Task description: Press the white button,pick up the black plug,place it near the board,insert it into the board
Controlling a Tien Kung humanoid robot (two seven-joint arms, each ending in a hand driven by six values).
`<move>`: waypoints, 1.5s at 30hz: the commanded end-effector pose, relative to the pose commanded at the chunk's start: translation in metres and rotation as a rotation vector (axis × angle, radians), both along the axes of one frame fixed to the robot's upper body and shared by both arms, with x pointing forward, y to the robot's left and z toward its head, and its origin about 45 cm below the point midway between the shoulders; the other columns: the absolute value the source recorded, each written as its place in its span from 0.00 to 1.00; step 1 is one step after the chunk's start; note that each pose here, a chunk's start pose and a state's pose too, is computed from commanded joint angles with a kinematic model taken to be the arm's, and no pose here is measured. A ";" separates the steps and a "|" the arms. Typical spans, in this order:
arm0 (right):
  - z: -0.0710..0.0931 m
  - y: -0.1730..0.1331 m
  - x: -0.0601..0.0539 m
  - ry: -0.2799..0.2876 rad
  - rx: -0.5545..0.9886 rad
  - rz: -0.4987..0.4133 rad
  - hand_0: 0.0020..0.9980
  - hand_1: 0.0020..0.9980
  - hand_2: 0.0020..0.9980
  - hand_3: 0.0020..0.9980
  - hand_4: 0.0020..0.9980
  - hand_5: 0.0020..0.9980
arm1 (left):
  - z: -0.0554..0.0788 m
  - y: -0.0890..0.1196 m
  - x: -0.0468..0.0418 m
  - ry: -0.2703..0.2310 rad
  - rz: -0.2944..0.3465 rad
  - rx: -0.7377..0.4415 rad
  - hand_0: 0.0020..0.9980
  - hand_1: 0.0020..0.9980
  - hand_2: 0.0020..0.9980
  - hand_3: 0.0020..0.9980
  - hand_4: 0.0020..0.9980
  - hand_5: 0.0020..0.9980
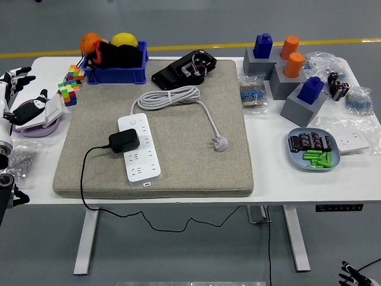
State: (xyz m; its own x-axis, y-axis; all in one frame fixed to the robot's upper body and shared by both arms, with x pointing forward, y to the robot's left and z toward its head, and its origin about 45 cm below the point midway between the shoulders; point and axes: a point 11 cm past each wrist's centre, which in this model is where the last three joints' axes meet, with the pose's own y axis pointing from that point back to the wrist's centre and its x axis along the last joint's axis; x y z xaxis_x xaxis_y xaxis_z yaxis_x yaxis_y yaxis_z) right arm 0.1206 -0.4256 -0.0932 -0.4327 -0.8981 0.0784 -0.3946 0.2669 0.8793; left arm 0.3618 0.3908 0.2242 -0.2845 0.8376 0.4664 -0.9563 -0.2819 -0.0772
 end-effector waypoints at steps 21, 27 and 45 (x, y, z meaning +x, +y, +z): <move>0.002 -0.002 0.003 -0.003 0.005 0.009 0.77 0.73 0.71 0.65 0.73 0.49 | -0.001 -0.004 0.0028 0.019 -0.018 0.004 0.79 0.78 0.72 0.76 0.68 0.00; 0.002 -0.003 0.002 0.000 0.004 0.012 0.77 0.72 0.71 0.66 0.73 0.49 | -0.002 -0.005 0.0028 0.019 -0.021 0.005 0.80 0.78 0.72 0.76 0.68 0.00; 0.001 -0.002 0.000 0.000 0.006 0.006 0.77 0.72 0.71 0.66 0.73 0.49 | -0.003 -0.005 0.0007 0.024 -0.027 0.000 0.80 0.78 0.72 0.75 0.68 0.00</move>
